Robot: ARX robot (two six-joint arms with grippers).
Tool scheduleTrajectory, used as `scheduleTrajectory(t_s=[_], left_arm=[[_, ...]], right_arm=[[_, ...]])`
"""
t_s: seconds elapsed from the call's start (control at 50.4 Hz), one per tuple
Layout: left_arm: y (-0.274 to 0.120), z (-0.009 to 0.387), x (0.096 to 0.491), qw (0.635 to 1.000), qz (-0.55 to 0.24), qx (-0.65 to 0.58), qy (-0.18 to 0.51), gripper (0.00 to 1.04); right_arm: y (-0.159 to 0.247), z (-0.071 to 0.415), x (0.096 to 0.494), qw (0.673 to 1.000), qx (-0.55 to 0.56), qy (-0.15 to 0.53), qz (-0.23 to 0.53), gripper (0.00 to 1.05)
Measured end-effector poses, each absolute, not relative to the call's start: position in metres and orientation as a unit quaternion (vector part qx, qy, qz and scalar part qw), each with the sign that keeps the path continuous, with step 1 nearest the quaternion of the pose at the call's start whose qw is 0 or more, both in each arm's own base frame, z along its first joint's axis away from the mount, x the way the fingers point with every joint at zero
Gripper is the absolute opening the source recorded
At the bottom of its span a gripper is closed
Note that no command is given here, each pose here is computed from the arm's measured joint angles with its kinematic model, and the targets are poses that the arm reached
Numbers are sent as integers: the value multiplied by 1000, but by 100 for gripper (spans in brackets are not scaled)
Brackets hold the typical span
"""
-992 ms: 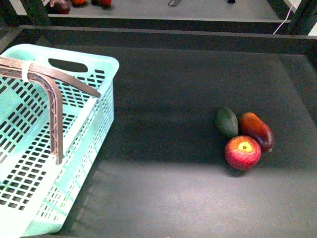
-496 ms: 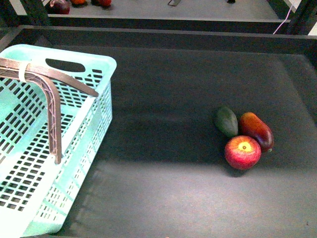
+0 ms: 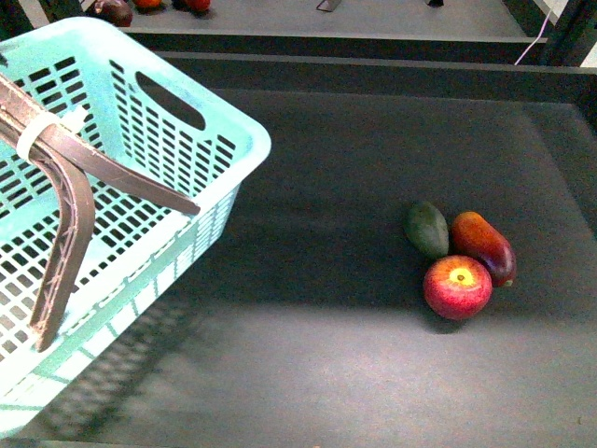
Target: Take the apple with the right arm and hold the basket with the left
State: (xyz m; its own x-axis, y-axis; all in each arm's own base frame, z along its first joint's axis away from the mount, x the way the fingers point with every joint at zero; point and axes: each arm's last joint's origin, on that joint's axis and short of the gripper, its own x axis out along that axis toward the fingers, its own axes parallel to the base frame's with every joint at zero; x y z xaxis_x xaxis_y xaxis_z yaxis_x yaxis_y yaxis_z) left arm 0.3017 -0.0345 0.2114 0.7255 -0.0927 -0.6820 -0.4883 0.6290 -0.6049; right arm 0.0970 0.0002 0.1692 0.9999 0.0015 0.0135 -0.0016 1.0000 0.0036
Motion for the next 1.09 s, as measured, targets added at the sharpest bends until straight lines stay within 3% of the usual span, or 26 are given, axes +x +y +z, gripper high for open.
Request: scheduleTrajectory(t_s=[0.297, 0.575, 0.773, 1.091], left_arm=[[-106, 272, 286, 858, -42, -337, 385, 19], [-162, 289, 260, 856, -159, -274, 409, 19], [-175, 301, 247, 860, -206, -261, 387, 19], [-174, 305, 246, 864, -212, -259, 376, 19]], right_arm=[[0, 169, 97, 1000, 2, -7, 1, 96], [0, 169, 97, 1000, 2, -7, 1, 96], [0, 169, 97, 1000, 2, -7, 1, 96], [0, 169, 97, 1000, 2, -7, 1, 96]])
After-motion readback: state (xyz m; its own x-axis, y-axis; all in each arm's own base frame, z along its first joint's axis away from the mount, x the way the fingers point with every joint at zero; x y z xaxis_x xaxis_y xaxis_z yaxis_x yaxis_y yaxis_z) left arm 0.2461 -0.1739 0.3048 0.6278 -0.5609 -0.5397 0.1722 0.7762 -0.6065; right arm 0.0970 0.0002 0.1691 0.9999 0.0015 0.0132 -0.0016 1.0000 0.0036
